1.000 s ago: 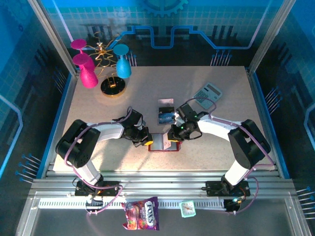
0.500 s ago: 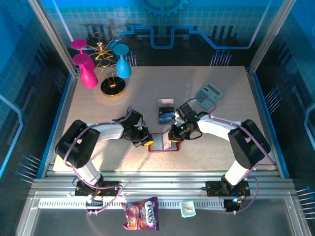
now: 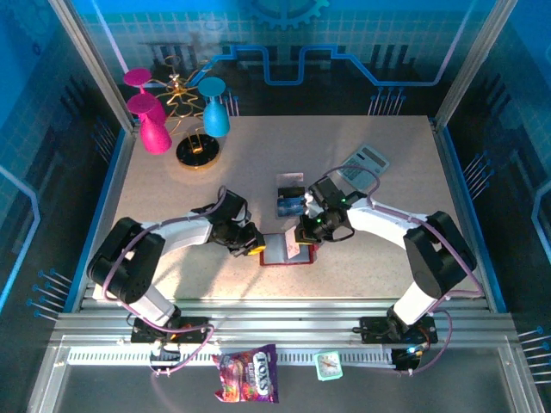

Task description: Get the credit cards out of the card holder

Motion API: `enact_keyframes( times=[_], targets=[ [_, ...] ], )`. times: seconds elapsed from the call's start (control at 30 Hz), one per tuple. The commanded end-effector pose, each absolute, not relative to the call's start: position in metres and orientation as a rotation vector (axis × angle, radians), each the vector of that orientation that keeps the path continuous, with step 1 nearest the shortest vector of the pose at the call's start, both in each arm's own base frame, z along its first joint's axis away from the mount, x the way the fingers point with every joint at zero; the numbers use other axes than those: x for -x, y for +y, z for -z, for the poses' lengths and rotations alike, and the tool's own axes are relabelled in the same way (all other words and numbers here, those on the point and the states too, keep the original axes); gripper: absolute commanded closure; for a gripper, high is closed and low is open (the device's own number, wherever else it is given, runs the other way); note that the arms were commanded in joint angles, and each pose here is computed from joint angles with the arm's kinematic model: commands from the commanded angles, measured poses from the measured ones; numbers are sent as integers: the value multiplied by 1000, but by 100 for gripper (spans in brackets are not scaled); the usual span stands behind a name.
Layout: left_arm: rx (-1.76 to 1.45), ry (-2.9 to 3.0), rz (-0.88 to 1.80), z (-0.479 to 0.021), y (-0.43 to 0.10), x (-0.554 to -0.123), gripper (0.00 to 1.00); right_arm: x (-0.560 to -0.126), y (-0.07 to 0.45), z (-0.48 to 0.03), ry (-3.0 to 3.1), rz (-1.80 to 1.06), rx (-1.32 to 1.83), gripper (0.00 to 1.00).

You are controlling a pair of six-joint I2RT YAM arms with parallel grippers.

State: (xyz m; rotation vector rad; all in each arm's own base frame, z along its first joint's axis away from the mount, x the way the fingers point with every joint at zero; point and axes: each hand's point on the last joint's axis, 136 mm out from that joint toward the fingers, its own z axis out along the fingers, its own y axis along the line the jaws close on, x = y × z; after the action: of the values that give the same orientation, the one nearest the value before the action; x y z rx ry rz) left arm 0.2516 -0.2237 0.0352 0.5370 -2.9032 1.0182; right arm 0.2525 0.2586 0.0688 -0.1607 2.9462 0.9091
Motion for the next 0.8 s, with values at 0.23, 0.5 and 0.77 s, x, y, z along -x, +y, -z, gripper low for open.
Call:
enact_keyframes(
  times=[0.23,0.5,0.77],
  targets=[
    [-565,-2965,-1003,-51,-209,-253,79,-257,248,-101,2810,-753,678,94],
    [-604,-2991,-985,-51,-194,-251,78,-275,234,-129,2486,-465,1281,98],
    [-641,-3040,-931,-52,-176,-248,76,-328,213,-167,2212,-140,1590,100]
  ],
)
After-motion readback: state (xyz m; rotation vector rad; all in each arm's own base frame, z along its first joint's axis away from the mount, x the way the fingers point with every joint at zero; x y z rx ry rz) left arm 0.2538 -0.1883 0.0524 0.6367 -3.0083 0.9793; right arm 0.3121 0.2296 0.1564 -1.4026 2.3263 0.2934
